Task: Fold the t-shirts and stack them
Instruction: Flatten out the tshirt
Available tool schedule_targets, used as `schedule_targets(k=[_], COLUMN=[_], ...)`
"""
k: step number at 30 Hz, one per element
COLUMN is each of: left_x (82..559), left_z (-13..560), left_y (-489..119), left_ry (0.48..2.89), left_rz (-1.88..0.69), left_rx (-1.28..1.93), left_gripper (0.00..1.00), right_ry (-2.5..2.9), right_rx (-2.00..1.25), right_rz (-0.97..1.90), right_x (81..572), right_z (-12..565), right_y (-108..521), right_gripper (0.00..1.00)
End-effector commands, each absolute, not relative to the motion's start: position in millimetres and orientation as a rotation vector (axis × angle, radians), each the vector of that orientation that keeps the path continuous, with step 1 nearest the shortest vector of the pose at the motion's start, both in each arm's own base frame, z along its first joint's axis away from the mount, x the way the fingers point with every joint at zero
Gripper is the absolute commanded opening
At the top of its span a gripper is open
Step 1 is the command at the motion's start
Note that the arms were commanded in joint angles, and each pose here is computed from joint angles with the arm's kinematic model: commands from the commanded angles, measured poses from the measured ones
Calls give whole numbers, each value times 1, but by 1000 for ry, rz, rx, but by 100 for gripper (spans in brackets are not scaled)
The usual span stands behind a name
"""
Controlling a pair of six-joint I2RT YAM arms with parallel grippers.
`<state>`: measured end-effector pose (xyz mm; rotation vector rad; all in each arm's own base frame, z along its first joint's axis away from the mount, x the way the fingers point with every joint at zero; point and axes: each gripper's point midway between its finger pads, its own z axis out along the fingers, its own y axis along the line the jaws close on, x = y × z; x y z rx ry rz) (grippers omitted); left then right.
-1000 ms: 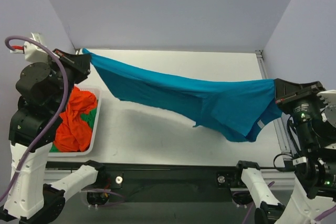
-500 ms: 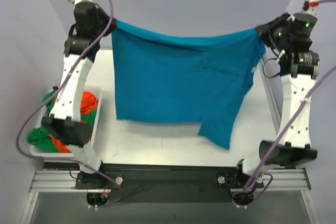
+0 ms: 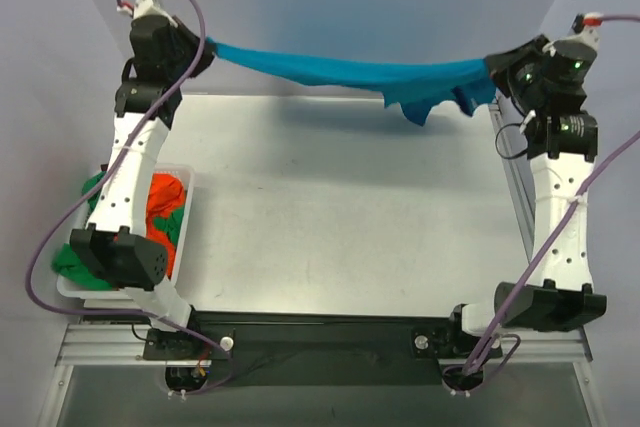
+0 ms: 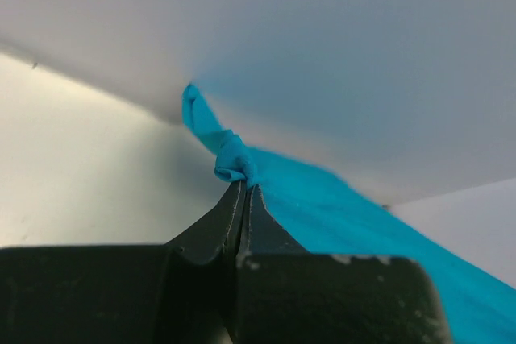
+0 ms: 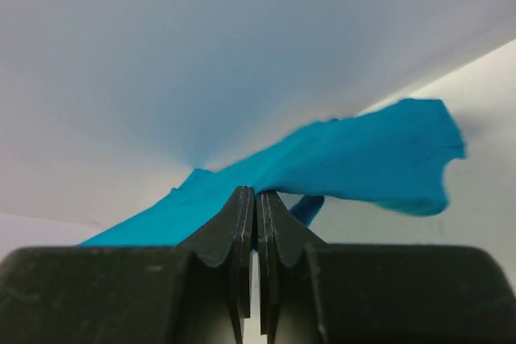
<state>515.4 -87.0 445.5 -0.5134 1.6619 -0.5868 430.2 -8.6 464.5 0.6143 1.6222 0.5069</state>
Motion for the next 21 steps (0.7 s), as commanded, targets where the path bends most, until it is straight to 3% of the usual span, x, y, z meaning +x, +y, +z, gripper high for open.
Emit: schedule_targets(k=[1,2,4,5,12,21], left_x=[495,493,479,472,443,400], left_z=[425,373,353,304,160,83], left_y=[-78,-76,-73,-71,-75,-81], left_ry=[1661,1758,1775,1868,2131,2331], left_rz=[-585,-555,-549,-512,-464,-311], left_rx=[-547,-583,-608,-648,-791,-828], left_gripper=[0,0,0,0,0,0], right_ry=[1697,1723,1824,1869,2235,2457], right_rx=[713,735,798,823,943,1033], right_rz=[433,418,364,339,194,40], right_x=[412,407,391,385,363,327], right_z=[407,390,332,309,157,69], right_y=[-22,-24,-30,-31,-36,-45], right_gripper=[0,0,0,0,0,16])
